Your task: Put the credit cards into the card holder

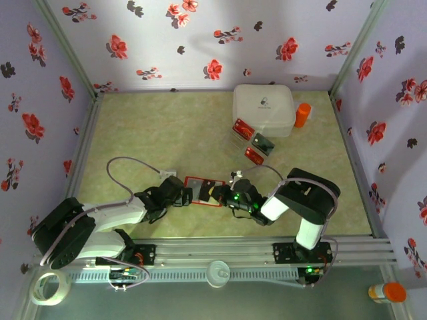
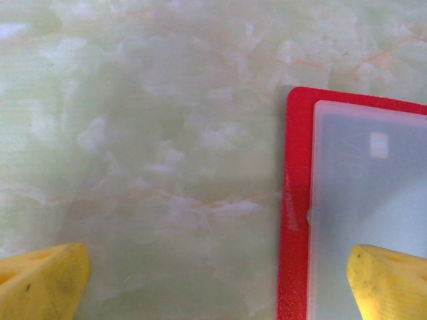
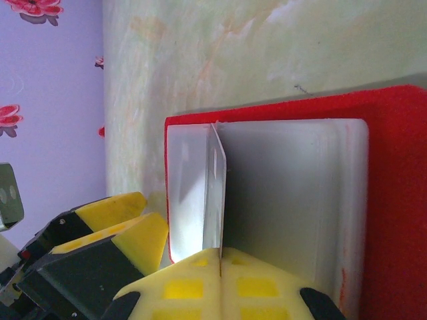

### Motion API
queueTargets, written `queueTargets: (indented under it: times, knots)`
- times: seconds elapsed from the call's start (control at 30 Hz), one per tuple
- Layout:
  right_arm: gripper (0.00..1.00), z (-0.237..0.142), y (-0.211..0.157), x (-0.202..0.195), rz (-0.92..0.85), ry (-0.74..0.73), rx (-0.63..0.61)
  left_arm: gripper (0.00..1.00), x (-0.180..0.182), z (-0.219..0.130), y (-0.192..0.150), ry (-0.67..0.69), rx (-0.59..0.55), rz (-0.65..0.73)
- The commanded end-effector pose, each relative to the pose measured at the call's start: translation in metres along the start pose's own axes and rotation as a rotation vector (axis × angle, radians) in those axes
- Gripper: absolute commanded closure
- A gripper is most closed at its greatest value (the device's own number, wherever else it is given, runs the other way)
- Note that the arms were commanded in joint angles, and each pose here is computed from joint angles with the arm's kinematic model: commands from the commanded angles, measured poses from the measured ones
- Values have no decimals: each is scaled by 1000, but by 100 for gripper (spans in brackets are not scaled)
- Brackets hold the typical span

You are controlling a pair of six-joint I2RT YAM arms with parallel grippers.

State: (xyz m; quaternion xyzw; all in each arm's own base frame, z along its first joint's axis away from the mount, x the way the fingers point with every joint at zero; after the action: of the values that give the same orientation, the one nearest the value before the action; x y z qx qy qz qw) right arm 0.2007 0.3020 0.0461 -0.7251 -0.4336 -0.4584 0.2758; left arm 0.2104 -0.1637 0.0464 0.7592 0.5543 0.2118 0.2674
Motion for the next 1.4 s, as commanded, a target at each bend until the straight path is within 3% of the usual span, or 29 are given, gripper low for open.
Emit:
queueTargets:
  times: [0.0, 1.17, 1.27, 1.37]
  knots:
    - [100, -1, -5, -21, 23, -99, 14, 0, 14, 2, -27, 54, 88, 9]
    - [100, 10, -16, -36, 56, -192, 93, 0, 14, 3, -29, 53, 88, 8]
    - [90, 9, -16, -34, 53, -194, 99, 0, 14, 3, -28, 53, 88, 8]
    - [73, 6, -12, -26, 38, -191, 107, 0, 14, 3, -28, 53, 88, 9]
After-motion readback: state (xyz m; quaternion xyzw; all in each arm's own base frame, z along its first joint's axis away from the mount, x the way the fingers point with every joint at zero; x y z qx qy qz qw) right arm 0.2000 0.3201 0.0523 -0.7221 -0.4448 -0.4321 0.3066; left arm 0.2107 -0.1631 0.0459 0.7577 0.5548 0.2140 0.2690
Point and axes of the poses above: each hand's point on the last joint's axis, 136 mm out from that joint toward the fingers, its own z axis out along the fingers, its own x axis along the line the jaws close on, y = z × x, the point moved 3 cm from there along -z, back along the fingers, and after that the axes turned 14 degrees about z, right-handed, at the moved point
